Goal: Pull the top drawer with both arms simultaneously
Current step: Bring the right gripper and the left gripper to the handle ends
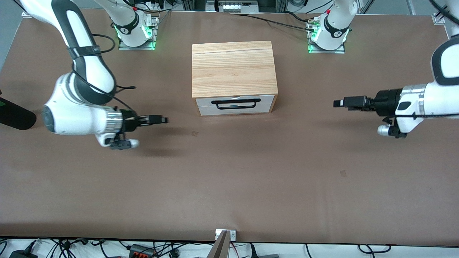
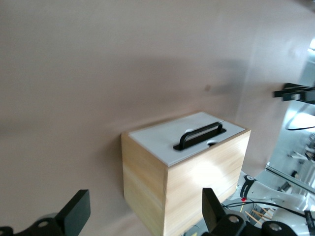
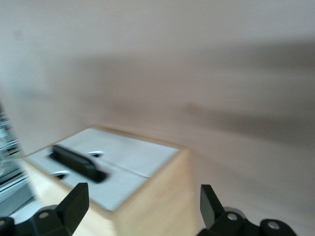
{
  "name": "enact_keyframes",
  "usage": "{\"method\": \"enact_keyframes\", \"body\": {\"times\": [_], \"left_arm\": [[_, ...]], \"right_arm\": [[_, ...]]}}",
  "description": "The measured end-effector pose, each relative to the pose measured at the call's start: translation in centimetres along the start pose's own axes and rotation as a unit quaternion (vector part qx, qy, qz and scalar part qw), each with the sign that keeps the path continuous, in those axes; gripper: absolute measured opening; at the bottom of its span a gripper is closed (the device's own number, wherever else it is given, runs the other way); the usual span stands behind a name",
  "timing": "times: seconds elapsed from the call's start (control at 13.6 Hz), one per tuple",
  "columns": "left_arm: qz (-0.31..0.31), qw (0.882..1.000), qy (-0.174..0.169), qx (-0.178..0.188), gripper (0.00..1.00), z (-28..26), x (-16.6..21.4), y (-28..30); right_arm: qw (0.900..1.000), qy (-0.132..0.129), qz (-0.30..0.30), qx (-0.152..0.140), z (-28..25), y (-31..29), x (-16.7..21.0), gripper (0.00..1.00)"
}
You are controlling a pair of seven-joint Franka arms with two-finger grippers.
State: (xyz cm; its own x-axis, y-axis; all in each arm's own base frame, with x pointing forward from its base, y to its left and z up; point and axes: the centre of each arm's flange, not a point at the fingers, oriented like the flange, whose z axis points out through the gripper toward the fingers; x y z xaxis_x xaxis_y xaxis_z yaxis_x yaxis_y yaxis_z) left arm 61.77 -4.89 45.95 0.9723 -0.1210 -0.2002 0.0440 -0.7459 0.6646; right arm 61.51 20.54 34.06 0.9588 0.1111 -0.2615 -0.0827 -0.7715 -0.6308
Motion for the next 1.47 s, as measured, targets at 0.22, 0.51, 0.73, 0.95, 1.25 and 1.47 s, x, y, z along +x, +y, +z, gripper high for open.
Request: {"method": "enact_keyframes", "body": {"times": [0.22, 0.51, 0.73, 0.95, 1.25, 1.47], "left_arm": [[0.081, 0.994, 0.005, -0.067, 1.0, 2.9, 2.7, -4.1], [0.094, 0.991, 0.018, -0.089, 1.0, 9.2, 5.1, -3.4], [0.102, 0.985, 0.025, -0.137, 1.0, 16.5, 4.7, -2.3], [0.096, 0.955, 0.073, -0.271, 1.0, 21.7, 2.3, -5.5], [0.057, 0.938, 0.09, -0.33, 1.0, 26.0, 0.5, -7.2], [0.043, 0.906, 0.123, -0.402, 1.0, 31.2, -0.3, -7.3]], "right_arm": [[0.994, -0.004, -0.058, 0.097, 4.0, -2.2, 0.7, 1.0], [0.969, 0.007, -0.153, 0.195, 9.0, 1.5, 2.4, 1.0], [0.933, 0.003, -0.18, 0.311, 15.2, 4.8, 2.7, 1.0], [0.919, -0.004, -0.179, 0.352, 19.1, 6.3, 2.5, 1.0], [0.914, -0.02, -0.182, 0.361, 20.6, 4.5, 1.6, 1.0], [0.912, -0.029, -0.17, 0.372, 22.2, 4.0, 0.6, 1.0]]}}
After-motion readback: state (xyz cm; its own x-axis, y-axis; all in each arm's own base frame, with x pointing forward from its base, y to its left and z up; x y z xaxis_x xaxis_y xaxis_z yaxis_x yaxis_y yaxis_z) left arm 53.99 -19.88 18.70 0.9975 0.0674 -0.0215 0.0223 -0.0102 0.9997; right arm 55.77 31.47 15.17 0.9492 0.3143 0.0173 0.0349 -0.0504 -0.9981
